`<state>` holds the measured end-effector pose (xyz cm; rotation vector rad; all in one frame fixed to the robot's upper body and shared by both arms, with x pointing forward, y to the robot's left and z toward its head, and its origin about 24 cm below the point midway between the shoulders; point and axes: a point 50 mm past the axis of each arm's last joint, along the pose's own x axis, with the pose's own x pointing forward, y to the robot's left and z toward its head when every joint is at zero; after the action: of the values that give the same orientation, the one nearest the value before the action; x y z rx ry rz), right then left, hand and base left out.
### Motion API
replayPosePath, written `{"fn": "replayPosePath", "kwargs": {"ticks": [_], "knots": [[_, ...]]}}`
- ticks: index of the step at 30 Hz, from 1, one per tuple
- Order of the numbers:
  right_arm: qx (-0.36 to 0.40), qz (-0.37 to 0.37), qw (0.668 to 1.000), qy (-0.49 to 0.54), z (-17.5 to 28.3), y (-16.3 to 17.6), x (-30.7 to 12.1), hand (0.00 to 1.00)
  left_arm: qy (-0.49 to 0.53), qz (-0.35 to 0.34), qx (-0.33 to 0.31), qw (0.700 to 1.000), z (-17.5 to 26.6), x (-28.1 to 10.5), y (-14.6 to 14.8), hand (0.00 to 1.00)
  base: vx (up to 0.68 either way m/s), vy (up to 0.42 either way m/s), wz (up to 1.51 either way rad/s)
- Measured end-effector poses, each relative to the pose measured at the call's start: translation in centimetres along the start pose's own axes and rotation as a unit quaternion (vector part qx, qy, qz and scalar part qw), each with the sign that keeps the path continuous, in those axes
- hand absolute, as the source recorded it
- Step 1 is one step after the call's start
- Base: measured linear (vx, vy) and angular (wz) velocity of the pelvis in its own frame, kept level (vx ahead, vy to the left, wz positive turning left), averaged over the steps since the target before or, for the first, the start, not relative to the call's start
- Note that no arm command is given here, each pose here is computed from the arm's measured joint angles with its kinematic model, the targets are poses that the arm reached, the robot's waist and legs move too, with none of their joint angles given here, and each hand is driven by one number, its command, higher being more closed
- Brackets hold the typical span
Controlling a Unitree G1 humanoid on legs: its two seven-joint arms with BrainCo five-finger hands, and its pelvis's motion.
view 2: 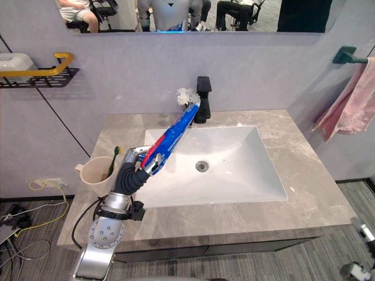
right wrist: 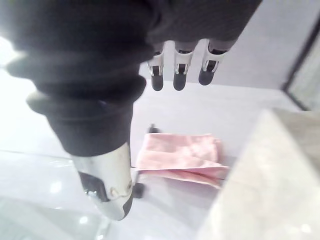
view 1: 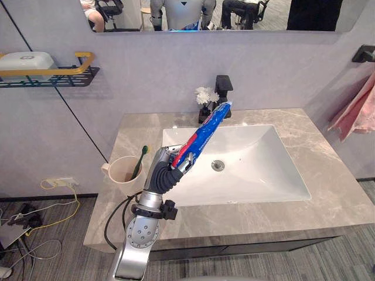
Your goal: Organize washtable
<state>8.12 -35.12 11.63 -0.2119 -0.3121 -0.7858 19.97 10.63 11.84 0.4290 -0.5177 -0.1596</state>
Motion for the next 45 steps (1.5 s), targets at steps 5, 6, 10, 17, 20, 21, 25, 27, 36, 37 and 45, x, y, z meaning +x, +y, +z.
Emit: {"fn": "replayPosePath", "kwargs": {"ticks": [5,6,10,17,20,21,25,27,36,37,45], "knots": [[0.035,0.082,0.99,-0.107,3.6,3.6,1.9,0.0,-0.009,-0.024,-0.02,0.999,0.5,0.0,-0.8,1.0,-0.01,-0.003,0.02],[0.06,0.132,0.98,-0.137,4.6,5.5,2.4,0.0,-0.015,-0.031,-0.028,0.999,0.7,0.0,-1.0,1.0,-0.02,-0.007,0.16],[0.155,0.262,0.938,-0.167,5.9,10.8,2.8,0.0,-0.039,-0.046,-0.048,0.997,1.8,0.0,-1.7,1.0,-0.01,-0.003,0.22],[0.29,0.381,0.873,-0.096,4.7,17.5,0.7,0.0,-0.062,-0.051,-0.067,0.995,2.7,0.2,-2.3,1.0,0.0,0.009,0.27],[0.329,0.401,0.854,-0.049,3.8,19.0,-0.3,0.0,-0.066,-0.05,-0.071,0.994,2.8,0.3,-2.4,1.0,-0.02,0.015,0.2],[0.357,0.406,0.841,-0.032,3.6,19.7,-0.9,0.0,-0.068,-0.044,-0.073,0.994,2.9,0.4,-2.4,1.0,-0.04,0.006,0.19],[0.412,0.419,0.809,0.012,3.2,21.2,-2.2,0.0,-0.075,-0.037,-0.088,0.993,3.2,0.5,-2.6,1.0,-0.05,0.01,0.15],[0.427,0.424,0.798,0.023,3.2,21.6,-2.6,0.0,-0.076,-0.04,-0.09,0.992,3.3,0.5,-2.8,1.0,-0.06,0.017,0.15],[0.503,0.457,0.732,0.05,4.5,24.5,-4.4,0.0,-0.09,-0.049,-0.106,0.989,4.0,0.7,-3.6,1.0,0.0,0.009,0.09],[0.508,0.465,0.723,0.051,4.7,24.8,-4.5,0.0,-0.088,-0.05,-0.107,0.989,3.9,0.7,-3.7,1.0,0.0,0.0,0.0],[0.547,0.479,0.683,0.073,5.5,26.4,-5.4,1.0,-0.075,-0.076,-0.127,0.986,3.5,0.8,-5.3,1.0,0.0,0.0,0.0]]}}
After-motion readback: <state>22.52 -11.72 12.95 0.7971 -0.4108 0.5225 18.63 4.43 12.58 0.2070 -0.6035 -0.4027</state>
